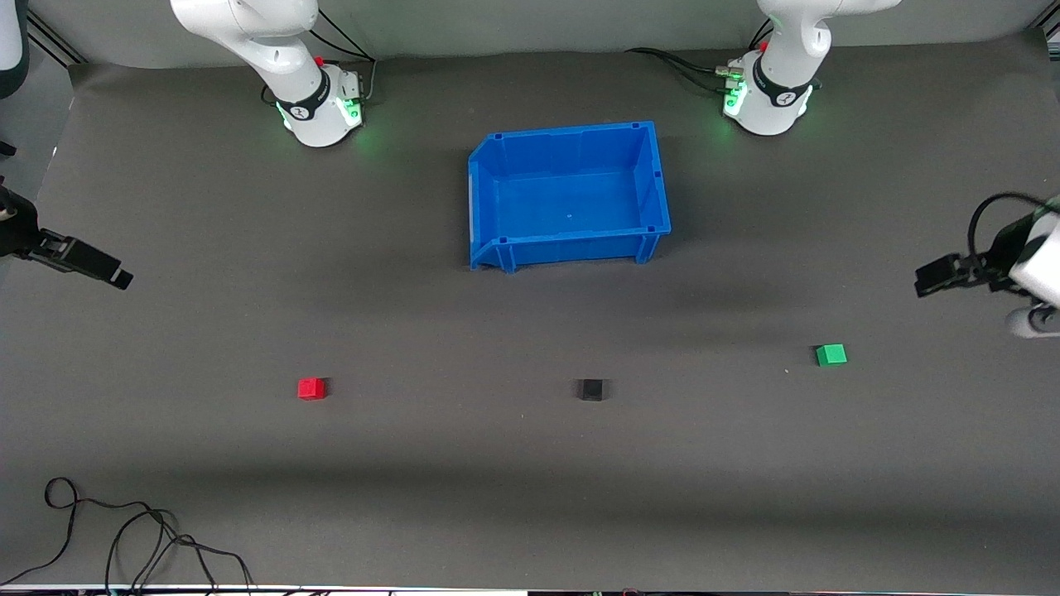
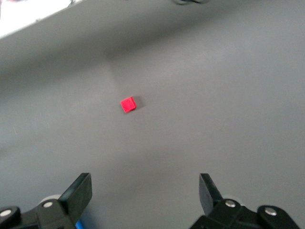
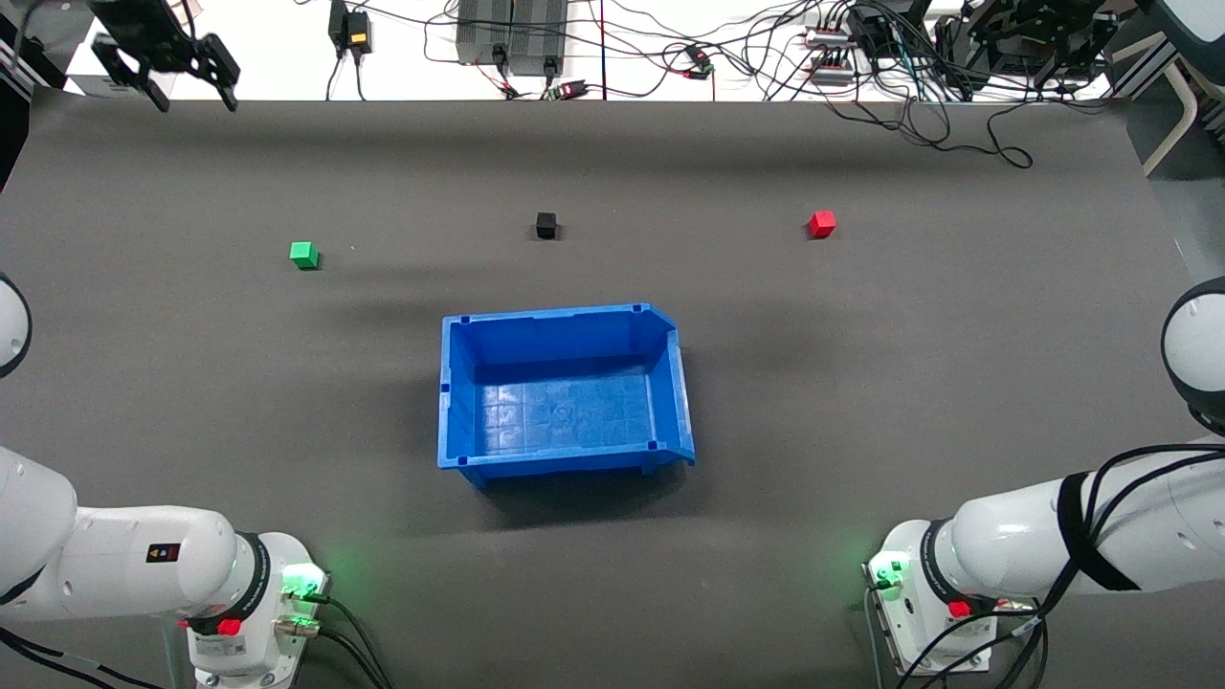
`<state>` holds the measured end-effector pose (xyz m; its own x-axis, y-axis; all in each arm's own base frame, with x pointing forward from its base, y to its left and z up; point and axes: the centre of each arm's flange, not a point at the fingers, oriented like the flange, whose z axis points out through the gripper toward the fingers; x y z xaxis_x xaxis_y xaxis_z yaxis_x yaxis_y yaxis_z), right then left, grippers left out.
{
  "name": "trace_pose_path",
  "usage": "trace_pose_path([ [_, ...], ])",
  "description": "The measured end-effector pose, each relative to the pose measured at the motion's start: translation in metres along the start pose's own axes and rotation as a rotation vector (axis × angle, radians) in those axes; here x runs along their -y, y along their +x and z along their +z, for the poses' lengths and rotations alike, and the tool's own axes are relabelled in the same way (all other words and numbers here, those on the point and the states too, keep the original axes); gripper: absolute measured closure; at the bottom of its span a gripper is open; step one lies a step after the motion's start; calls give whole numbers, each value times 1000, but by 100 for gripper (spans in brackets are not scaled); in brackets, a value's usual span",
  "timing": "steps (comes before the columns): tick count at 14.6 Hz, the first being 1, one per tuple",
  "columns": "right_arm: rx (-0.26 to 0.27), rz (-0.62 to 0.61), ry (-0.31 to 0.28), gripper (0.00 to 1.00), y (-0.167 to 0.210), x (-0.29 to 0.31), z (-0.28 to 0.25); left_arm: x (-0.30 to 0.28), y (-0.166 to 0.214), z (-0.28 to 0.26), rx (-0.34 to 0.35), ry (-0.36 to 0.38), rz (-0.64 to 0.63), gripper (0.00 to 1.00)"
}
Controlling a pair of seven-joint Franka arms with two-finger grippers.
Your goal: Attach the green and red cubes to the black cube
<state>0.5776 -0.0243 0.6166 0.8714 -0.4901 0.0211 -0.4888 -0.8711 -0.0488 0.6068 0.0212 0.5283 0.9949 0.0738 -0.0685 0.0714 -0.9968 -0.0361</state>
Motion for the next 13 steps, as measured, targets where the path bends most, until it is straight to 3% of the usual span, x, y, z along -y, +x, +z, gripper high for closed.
trace_pose_path([
  [3,42,323,38,0,-1,10,7,19,11,43,56,-14,-144,1],
  [5,103,508,77,0,3,12,17,28,17,63,90,-6,-346,2],
  [7,128,685,79,0,10,15,23,34,22,83,114,8,-530,0],
  [10,154,837,86,0,27,27,33,49,28,109,112,4,-756,0],
  [13,215,919,81,0,47,41,64,64,32,127,155,-64,-1007,0],
])
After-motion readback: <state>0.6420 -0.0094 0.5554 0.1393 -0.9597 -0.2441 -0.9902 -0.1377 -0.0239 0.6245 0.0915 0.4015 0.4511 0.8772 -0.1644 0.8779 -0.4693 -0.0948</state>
